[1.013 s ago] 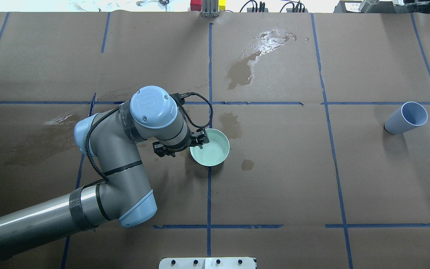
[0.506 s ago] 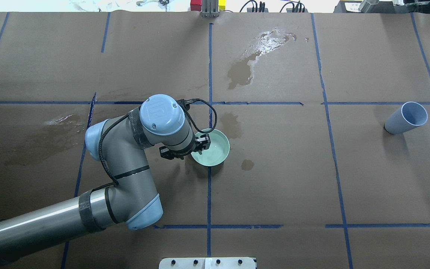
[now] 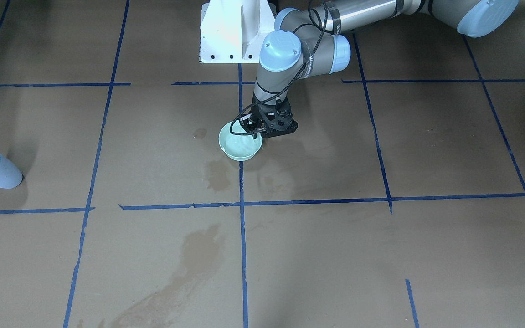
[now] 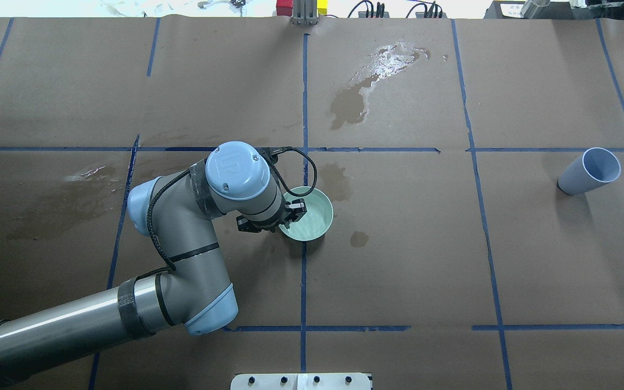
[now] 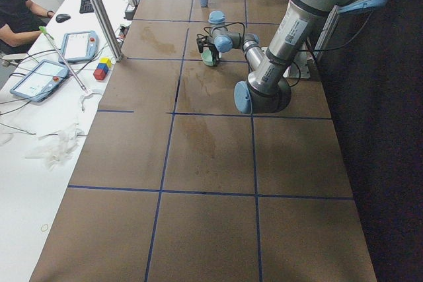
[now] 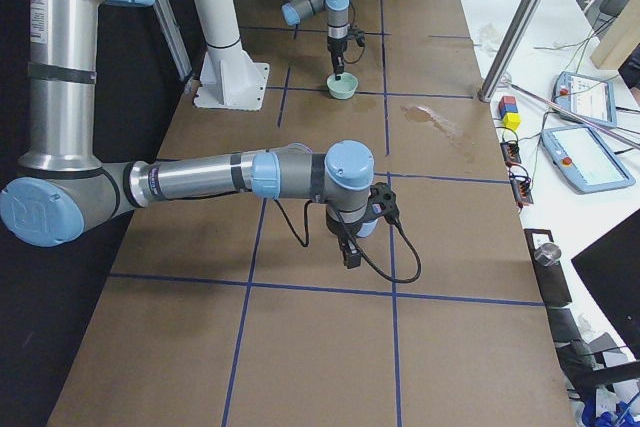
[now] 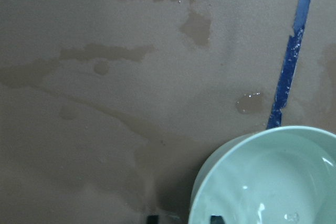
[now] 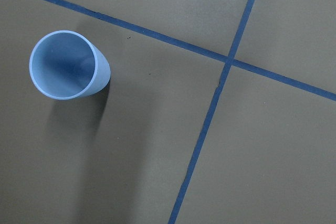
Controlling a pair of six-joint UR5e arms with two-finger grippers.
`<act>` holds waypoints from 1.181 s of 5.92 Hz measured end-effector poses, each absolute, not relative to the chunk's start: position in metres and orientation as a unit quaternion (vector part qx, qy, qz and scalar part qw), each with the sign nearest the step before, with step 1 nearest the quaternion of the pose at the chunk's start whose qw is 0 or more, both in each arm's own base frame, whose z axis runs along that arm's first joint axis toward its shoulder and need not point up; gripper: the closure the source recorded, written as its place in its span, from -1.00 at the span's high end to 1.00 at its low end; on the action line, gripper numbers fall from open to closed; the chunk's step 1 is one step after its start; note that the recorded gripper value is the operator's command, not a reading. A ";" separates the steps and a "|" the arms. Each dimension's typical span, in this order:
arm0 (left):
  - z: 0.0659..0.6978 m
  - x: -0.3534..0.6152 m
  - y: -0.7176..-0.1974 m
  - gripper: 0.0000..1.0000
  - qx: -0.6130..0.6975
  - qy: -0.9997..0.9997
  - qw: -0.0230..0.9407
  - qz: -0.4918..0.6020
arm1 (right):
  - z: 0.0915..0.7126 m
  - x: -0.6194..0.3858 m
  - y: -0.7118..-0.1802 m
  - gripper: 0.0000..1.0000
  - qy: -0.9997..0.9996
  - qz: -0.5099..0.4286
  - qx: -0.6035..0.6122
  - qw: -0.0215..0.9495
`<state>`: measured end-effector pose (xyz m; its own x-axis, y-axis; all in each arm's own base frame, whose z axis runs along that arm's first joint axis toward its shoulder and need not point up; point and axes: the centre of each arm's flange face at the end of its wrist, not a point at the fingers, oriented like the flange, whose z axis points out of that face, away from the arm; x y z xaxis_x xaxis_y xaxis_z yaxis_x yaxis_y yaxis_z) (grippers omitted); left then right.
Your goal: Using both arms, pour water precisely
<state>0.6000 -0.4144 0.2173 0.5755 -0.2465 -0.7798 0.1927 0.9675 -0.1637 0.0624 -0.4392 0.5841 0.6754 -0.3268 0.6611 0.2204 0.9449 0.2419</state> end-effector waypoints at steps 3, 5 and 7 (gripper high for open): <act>0.204 0.587 -0.418 -1.00 -0.020 0.476 0.870 -0.127 | 0.582 0.062 -0.440 1.00 -0.374 -0.151 0.073 0.912; 0.209 0.534 -0.412 -1.00 -0.009 0.501 0.855 -0.135 | 0.581 0.062 -0.439 1.00 -0.374 -0.151 0.074 0.912; 0.229 0.469 -0.404 -1.00 -0.009 0.514 0.850 -0.119 | 0.581 0.062 -0.439 1.00 -0.374 -0.151 0.074 0.912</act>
